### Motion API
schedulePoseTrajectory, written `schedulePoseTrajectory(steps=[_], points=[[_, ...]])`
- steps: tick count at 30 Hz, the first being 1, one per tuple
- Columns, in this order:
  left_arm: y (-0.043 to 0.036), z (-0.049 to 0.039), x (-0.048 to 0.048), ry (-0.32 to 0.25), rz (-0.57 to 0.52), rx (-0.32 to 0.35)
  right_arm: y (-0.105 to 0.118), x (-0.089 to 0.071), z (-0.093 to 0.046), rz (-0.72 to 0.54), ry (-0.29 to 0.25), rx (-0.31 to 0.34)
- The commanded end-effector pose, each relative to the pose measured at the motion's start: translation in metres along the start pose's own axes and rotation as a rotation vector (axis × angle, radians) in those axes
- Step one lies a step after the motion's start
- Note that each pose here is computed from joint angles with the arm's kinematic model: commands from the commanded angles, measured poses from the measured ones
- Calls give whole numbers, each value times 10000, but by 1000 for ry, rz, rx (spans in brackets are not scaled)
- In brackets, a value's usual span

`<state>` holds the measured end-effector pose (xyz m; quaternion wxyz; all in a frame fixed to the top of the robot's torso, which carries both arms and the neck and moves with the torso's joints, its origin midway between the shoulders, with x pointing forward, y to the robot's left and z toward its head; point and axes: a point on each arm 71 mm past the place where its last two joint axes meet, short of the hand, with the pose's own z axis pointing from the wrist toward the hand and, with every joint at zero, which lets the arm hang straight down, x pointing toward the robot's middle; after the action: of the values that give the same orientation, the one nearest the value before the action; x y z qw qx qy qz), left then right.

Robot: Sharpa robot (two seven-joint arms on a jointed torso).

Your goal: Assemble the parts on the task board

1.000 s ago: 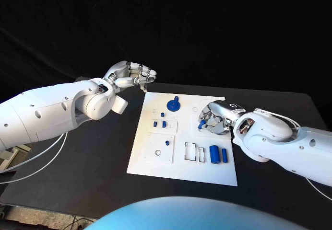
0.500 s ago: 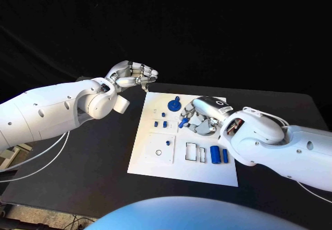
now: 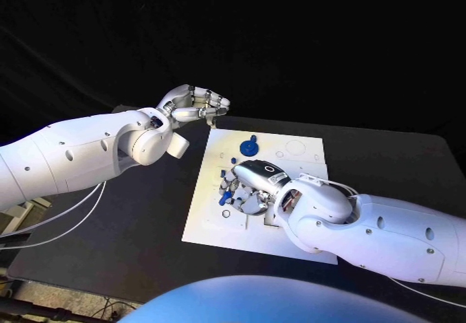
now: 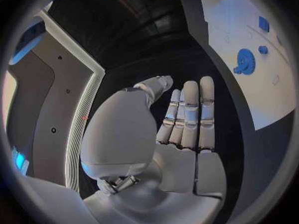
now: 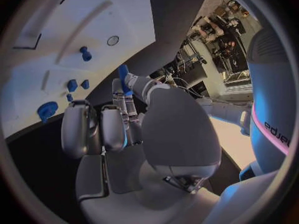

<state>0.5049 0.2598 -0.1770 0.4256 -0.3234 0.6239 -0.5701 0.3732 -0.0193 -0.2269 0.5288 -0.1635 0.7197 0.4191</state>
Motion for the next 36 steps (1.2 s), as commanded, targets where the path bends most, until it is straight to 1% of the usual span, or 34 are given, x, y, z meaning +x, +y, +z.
schedulePoseTrajectory(steps=[1,6,15,36], points=[[-13,5,23,17,-7,6,1,94,19,-24,50,-16],[-12,1,19,17,-7,5,-26,198,45,-29,79,-5],[-12,-3,17,17,-7,3,-49,263,65,-47,95,6],[-6,-13,-2,15,-6,-2,-130,285,32,-89,117,36]])
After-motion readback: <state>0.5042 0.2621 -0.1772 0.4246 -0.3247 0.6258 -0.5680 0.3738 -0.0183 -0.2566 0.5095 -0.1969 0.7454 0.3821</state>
